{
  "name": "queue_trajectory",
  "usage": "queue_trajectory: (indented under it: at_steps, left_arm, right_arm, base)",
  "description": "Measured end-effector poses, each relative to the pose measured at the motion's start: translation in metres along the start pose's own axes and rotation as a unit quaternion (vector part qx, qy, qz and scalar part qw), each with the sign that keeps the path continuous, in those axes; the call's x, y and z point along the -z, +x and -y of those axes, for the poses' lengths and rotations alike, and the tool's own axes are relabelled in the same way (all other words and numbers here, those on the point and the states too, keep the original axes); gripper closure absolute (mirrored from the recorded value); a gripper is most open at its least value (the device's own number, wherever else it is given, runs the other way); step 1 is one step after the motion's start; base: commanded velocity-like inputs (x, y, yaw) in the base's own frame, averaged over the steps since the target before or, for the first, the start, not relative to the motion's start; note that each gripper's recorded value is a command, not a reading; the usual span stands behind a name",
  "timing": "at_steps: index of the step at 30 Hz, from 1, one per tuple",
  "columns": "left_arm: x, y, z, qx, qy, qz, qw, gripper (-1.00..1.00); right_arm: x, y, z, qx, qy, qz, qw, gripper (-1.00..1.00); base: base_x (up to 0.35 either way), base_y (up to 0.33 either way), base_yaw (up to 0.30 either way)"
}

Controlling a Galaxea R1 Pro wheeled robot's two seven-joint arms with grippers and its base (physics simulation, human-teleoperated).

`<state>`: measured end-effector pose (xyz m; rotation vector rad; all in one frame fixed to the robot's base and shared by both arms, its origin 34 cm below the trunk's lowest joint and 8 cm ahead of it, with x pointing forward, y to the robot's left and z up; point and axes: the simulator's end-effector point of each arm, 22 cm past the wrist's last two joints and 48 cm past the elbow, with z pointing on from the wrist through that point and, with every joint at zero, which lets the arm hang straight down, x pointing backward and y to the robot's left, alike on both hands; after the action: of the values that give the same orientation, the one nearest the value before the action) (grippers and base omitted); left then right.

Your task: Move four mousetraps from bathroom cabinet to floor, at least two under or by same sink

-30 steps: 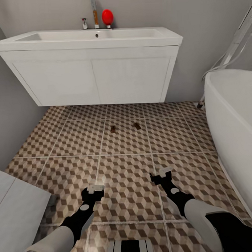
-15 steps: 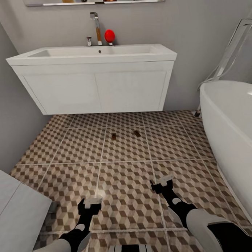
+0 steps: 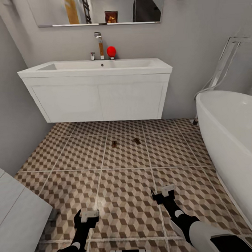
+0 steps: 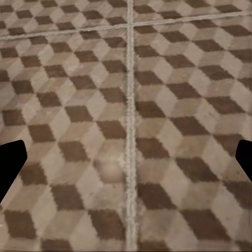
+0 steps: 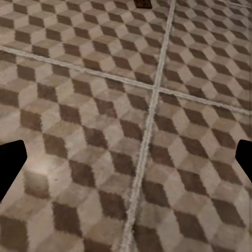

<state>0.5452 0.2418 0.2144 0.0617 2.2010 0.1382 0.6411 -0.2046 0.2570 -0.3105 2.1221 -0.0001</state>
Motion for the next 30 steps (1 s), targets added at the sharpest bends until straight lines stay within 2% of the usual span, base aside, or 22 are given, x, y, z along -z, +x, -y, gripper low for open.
queue_trajectory:
  at_steps: [5,11,17,30]
  left_arm:
    - [0.011,0.002,0.000,0.001,0.000,0.004,1.0000,-1.00]
    - [0.024,-0.009,-0.001,0.008,0.000,0.037,0.9993,-1.00]
    - [0.032,-0.018,-0.001,0.012,0.000,0.054,0.9985,-1.00]
    - [0.053,-0.010,-0.003,0.013,-0.002,0.054,0.9985,-1.00]
  right_arm:
    - [0.011,0.002,-0.002,-0.001,0.000,0.002,1.0000,-1.00]
    - [0.020,-0.007,-0.001,-0.001,0.002,0.018,0.9998,-1.00]
    - [0.029,-0.019,-0.002,-0.003,0.004,0.040,0.9992,-1.00]
    - [0.041,-0.052,0.001,-0.002,0.008,0.080,0.9968,-1.00]
  base:
    - [0.000,0.000,0.000]
    - [0.000,0.000,0.000]
    - [0.000,0.000,0.000]
    - [0.000,0.000,0.000]
